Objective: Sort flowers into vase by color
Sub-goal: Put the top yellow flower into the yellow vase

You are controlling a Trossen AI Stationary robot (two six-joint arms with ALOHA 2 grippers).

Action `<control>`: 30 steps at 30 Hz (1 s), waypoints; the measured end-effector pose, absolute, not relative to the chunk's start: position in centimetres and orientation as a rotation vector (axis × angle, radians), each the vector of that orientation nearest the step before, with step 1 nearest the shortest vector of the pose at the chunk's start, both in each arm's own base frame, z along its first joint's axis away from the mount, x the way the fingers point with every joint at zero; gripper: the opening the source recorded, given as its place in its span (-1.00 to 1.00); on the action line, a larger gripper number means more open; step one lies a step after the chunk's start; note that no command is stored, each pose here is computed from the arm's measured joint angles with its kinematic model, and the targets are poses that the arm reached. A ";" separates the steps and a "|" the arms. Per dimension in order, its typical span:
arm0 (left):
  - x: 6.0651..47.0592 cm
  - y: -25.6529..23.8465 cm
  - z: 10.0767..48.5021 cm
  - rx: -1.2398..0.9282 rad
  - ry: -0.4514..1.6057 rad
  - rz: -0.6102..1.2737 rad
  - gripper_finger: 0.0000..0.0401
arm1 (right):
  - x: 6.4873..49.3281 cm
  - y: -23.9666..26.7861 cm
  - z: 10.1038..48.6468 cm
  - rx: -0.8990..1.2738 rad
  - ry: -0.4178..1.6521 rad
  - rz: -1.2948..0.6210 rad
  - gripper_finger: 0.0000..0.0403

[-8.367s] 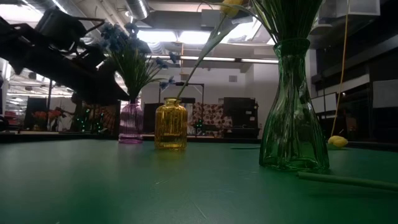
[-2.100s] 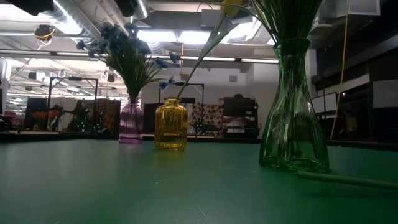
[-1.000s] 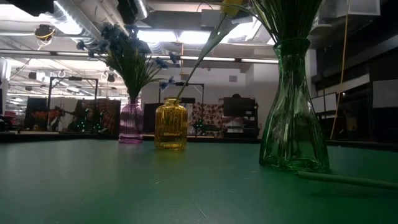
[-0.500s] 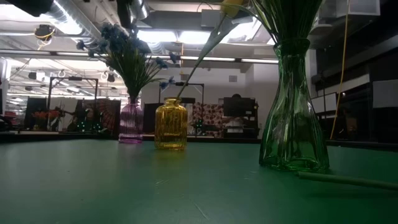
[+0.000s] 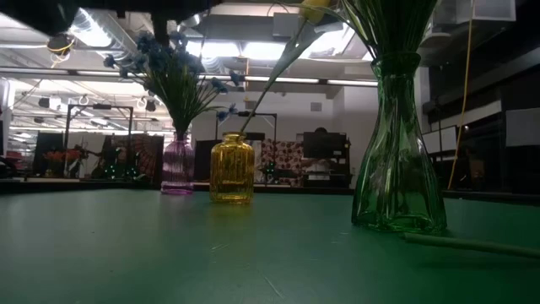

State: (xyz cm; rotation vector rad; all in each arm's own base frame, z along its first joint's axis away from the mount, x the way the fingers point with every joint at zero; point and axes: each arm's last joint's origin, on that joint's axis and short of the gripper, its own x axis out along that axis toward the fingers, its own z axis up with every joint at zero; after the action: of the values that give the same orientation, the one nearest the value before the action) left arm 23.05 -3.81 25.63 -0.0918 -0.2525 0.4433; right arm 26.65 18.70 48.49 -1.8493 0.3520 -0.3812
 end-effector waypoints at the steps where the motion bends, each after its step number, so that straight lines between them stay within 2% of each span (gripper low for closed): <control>1: 23.1 -3.8 25.2 -0.085 -0.266 0.448 -0.99 | 26.1 18.9 48.7 -1.831 0.342 -0.380 0.04; 10: 23.7 -3.0 20.8 -0.079 -0.361 0.492 -0.99 | 23.5 20.5 49.0 -1.742 0.405 -0.410 0.04; 14: 24.7 -2.7 19.3 -0.046 -0.315 0.475 -0.99 | 23.4 20.7 48.6 -1.720 0.423 -0.409 0.04; 30: 26.5 -0.7 19.5 -0.064 -0.343 0.498 -0.99 | 23.5 20.6 48.2 -1.683 0.452 -0.421 0.04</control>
State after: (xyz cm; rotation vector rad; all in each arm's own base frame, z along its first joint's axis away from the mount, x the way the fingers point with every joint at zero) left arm 26.52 -0.72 19.54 -0.0644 -0.3434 0.4978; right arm 23.46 20.60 48.23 -1.6832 0.4515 -0.4214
